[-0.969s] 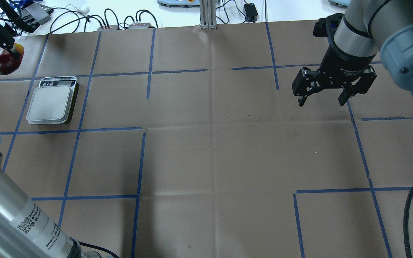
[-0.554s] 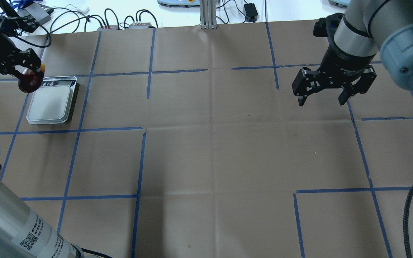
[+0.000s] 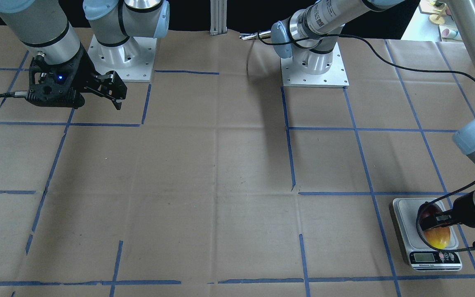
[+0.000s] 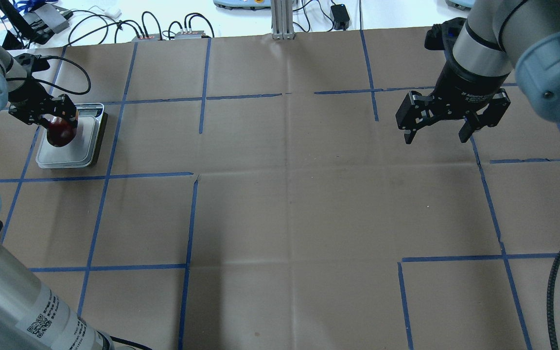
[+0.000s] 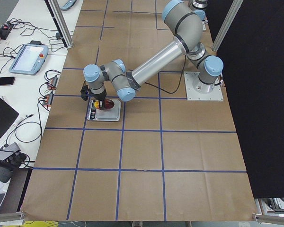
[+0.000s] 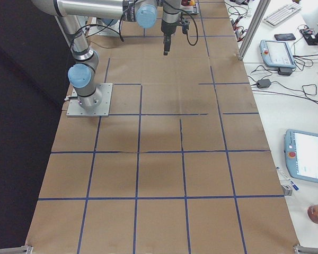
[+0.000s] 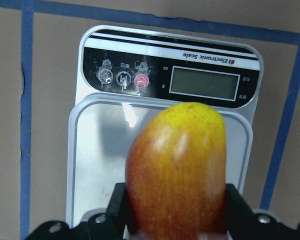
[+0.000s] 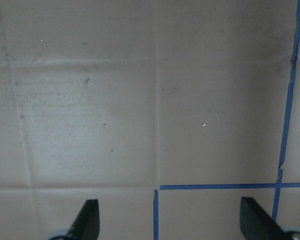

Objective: Weigh mango

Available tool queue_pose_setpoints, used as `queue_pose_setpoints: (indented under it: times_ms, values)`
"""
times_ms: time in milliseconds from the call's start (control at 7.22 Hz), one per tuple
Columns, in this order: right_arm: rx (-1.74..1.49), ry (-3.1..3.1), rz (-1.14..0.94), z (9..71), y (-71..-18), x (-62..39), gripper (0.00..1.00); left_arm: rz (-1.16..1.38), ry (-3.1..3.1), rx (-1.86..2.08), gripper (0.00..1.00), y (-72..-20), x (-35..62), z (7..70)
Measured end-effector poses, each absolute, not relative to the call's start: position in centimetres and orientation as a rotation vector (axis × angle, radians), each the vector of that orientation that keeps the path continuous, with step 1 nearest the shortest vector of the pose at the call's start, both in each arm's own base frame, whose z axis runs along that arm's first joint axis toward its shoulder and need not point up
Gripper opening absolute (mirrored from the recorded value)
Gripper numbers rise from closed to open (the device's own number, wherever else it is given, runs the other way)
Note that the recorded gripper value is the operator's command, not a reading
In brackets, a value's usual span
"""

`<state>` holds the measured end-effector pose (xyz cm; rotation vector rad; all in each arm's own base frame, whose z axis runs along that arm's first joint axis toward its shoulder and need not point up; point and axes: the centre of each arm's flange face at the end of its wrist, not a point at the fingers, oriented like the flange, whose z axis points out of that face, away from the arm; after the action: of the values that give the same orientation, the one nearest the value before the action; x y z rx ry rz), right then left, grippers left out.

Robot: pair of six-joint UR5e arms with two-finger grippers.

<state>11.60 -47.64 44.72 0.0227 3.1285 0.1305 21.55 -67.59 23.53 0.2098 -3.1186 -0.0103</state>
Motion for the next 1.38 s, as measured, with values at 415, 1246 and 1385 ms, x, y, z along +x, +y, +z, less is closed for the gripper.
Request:
queue_pose_setpoints:
  times_ms: [415, 1246, 1385]
  values:
    - [0.023, 3.129, 0.131, 44.7, -47.6, 11.6, 1.0, 0.087, -3.15, 0.219, 1.0, -67.4, 21.7, 27.4]
    - [0.023, 3.129, 0.131, 44.7, -47.6, 11.6, 1.0, 0.195, -3.112, 0.398, 1.0, -57.5, 3.4, 46.6]
    - [0.023, 3.128, 0.131, 44.7, -47.6, 11.6, 1.0, 0.174, -3.109, 0.369, 1.0, -55.4, -0.5, 47.7]
